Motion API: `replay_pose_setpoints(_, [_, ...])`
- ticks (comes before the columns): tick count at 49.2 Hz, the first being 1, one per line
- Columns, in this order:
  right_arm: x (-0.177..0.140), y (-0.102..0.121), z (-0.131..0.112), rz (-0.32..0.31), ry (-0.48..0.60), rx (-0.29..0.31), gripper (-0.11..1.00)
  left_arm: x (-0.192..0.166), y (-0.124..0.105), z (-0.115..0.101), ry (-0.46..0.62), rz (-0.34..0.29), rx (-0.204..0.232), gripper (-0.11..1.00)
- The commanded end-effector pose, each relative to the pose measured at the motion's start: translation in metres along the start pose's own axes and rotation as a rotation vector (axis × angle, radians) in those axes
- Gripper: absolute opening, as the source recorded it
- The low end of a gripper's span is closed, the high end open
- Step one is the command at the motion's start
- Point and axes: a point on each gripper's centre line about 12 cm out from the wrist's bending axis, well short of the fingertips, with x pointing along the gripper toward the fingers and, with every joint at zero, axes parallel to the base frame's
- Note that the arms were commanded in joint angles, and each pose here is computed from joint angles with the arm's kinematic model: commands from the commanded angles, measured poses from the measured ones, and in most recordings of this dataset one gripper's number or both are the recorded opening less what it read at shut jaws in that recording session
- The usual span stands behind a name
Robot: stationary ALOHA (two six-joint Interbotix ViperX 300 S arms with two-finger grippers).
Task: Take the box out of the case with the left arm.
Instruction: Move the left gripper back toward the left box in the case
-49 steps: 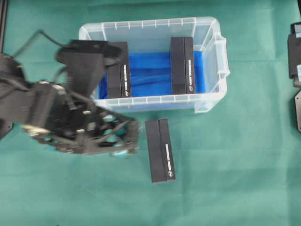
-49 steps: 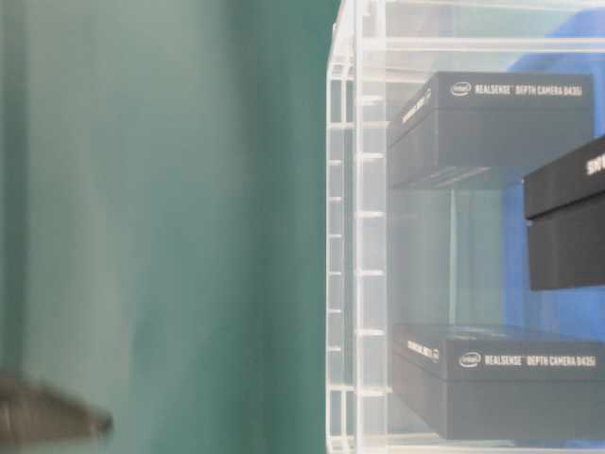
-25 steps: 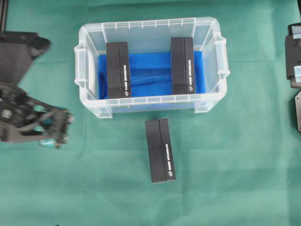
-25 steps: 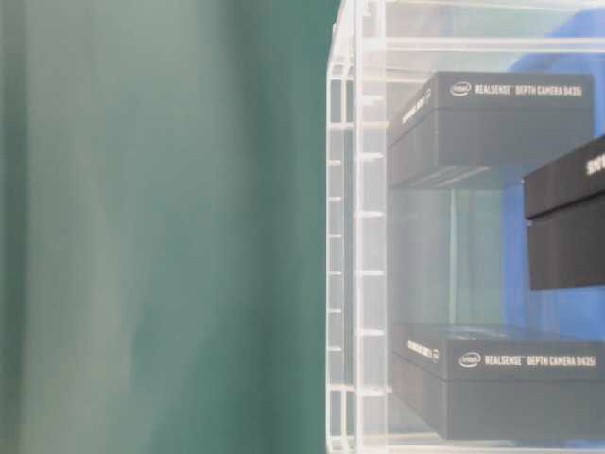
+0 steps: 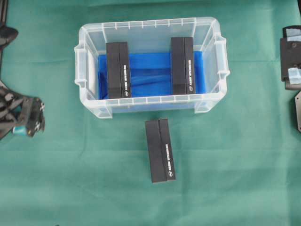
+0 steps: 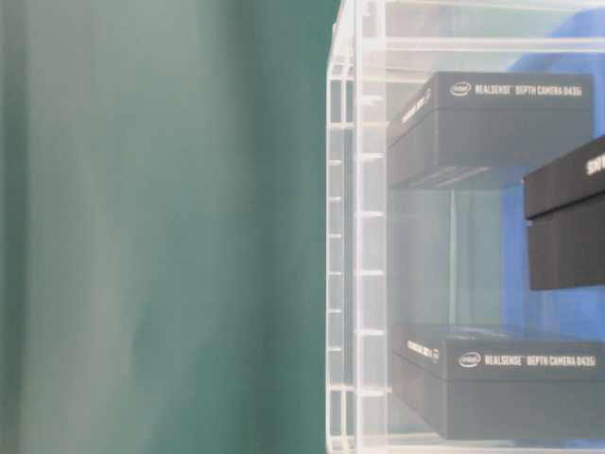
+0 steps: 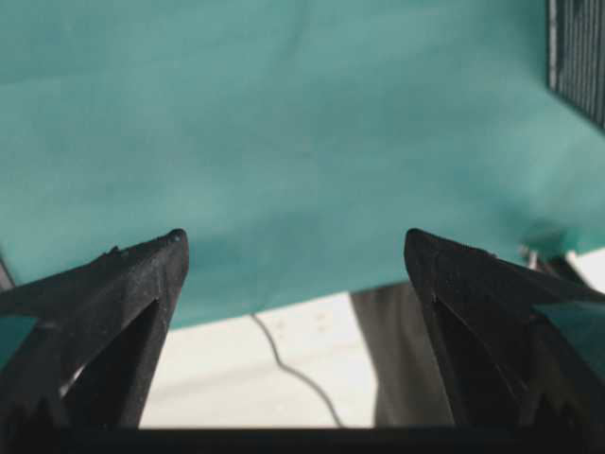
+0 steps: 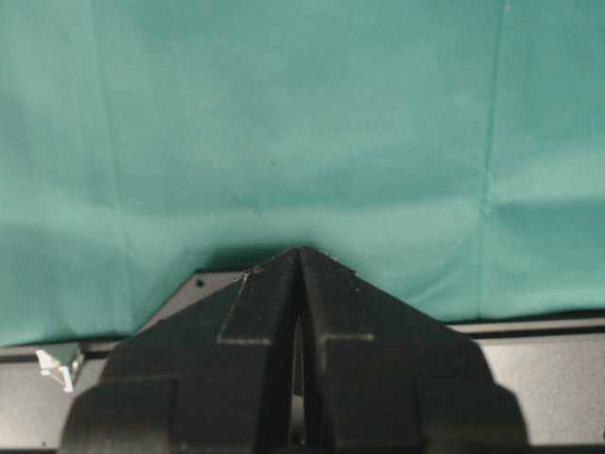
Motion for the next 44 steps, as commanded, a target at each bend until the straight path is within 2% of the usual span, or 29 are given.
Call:
replay_pose_setpoints(1, [-0.003,0.0,0.002,0.001,-0.015,0.001,0.0,-0.007,0.002,0.014,-0.019,-0.017,-0.022,0.96])
replay_pose_setpoints(8, [-0.003,0.0,0.002,0.001,-0.014,0.002,0.0,-0.01,0.005,0.038,-0.051,-0.009,-0.012,0.96])
replay_pose_setpoints(15, [-0.003,0.0,0.002,0.001,-0.014,0.002,0.0,-0.011,0.01,0.068,-0.086,0.016,-0.032,0.96])
replay_pose_setpoints(25, [-0.003,0.0,0.002,-0.001,-0.014,0.0,0.0,-0.014,0.018,0.098,-0.116,0.035,-0.008,0.96])
replay_pose_setpoints(32, [-0.003,0.0,0.002,0.001,-0.014,0.002,0.0,-0.014,0.023,0.108,-0.121,0.054,-0.018,0.96])
replay_pose_setpoints(44, [-0.003,0.0,0.002,-0.001,-0.014,0.0,0.0,-0.013,0.024,0.108,-0.116,0.062,-0.019,0.96])
